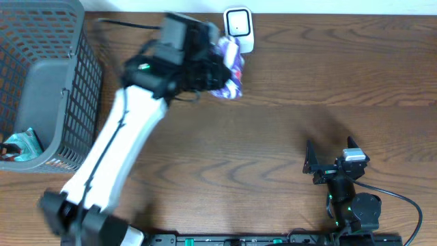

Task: Scan the item barcode

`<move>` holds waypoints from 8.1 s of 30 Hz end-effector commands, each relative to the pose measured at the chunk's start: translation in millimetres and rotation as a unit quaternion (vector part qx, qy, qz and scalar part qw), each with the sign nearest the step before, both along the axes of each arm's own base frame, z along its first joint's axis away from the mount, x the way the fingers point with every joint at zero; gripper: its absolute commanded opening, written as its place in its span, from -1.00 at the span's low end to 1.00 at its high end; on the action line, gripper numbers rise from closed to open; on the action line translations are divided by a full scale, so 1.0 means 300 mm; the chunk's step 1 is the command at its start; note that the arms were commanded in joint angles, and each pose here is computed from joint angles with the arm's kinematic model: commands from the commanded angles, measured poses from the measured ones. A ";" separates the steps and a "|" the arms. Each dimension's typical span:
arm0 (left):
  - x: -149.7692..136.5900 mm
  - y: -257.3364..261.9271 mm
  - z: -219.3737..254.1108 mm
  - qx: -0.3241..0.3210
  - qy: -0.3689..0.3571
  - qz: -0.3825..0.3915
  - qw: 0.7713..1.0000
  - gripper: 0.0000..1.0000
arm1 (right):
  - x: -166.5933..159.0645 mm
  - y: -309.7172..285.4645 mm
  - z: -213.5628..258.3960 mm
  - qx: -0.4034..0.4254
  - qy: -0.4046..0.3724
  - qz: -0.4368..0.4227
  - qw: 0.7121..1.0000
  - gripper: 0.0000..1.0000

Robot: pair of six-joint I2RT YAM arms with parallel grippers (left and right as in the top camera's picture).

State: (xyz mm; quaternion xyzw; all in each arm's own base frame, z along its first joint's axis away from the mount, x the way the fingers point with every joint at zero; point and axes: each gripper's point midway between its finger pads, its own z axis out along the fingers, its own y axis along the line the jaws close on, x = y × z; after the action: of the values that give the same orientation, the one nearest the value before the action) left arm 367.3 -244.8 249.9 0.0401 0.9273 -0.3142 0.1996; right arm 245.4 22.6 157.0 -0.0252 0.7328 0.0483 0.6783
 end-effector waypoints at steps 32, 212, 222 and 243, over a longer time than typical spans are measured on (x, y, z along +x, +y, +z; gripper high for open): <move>0.130 0.407 0.424 -0.022 -0.207 0.141 0.968 0.96 | 0.000 -0.009 0.000 0.001 -0.001 -0.006 1.000 0.99; -0.070 -0.461 -0.305 -0.004 0.051 -0.085 0.995 -0.85 | 0.000 -0.009 0.000 0.001 -0.001 -0.006 1.000 0.98; 0.110 -0.114 -0.134 0.106 -0.071 0.029 0.991 -0.85 | 0.000 -0.009 0.000 0.001 -0.001 -0.006 1.000 0.99; 0.173 -0.008 -0.569 0.266 -0.013 0.004 0.964 -0.17 | 0.000 -0.009 0.000 0.001 -0.001 -0.006 1.000 0.99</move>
State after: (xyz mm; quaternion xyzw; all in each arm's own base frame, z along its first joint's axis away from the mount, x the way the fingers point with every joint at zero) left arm 417.9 -250.3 75.9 0.0850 0.9763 -0.0635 0.1885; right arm 245.4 22.5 157.0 -0.0249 0.7328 0.0483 0.6783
